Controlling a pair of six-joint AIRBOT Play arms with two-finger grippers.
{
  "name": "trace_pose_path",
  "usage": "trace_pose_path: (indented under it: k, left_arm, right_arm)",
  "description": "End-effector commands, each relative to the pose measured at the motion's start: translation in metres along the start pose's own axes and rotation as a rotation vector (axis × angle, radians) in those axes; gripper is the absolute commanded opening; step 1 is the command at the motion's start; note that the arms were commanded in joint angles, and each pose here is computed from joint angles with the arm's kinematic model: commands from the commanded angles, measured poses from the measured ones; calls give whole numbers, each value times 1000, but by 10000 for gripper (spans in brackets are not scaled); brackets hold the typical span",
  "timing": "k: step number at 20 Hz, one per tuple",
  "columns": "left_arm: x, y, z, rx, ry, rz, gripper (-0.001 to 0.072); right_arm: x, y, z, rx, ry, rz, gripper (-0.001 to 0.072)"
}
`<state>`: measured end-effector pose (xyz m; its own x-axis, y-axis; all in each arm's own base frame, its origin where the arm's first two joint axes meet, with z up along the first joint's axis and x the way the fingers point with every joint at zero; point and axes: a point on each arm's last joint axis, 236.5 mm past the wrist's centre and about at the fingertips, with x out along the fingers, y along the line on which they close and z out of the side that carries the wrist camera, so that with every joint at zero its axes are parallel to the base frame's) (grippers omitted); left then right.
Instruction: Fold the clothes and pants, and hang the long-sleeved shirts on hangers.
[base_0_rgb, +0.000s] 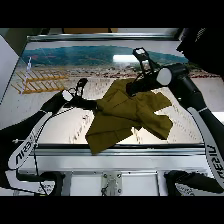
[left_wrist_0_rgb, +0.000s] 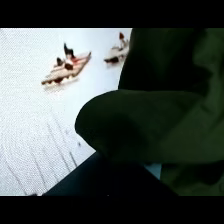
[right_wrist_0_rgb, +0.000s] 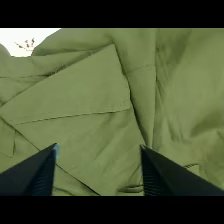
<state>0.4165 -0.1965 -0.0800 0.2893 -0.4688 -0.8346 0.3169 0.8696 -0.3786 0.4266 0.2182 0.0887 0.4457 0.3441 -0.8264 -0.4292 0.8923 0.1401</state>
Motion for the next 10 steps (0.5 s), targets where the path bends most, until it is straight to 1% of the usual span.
trace_pose_path:
  k: [1,3,5,6,7,8,9,10]
  left_arm:
    - [-32,-13,8,17,-43,-14,13]
    - [-46,-29,2,46,-60,-25,13]
    - [-52,-43,-6,73,-65,-36,14]
    - [-53,-49,-11,88,-59,-42,13]
    - [-53,-55,-17,104,-49,-46,14]
    - [-52,-60,-20,114,-40,-54,13]
    - [-51,-66,-23,125,-30,-61,13]
    - [-50,-69,-25,132,-24,-66,14]
  right_arm:
    - [29,9,-3,96,13,-51,439]
    - [49,19,-3,135,19,-36,440]
    - [69,26,-1,133,41,-30,440]
    - [79,29,3,130,46,-27,452]
    - [87,33,8,139,51,-14,525]
    - [94,34,11,141,65,-11,656]
    - [102,34,10,143,90,-11,678]
    - [110,34,6,142,128,-16,678]
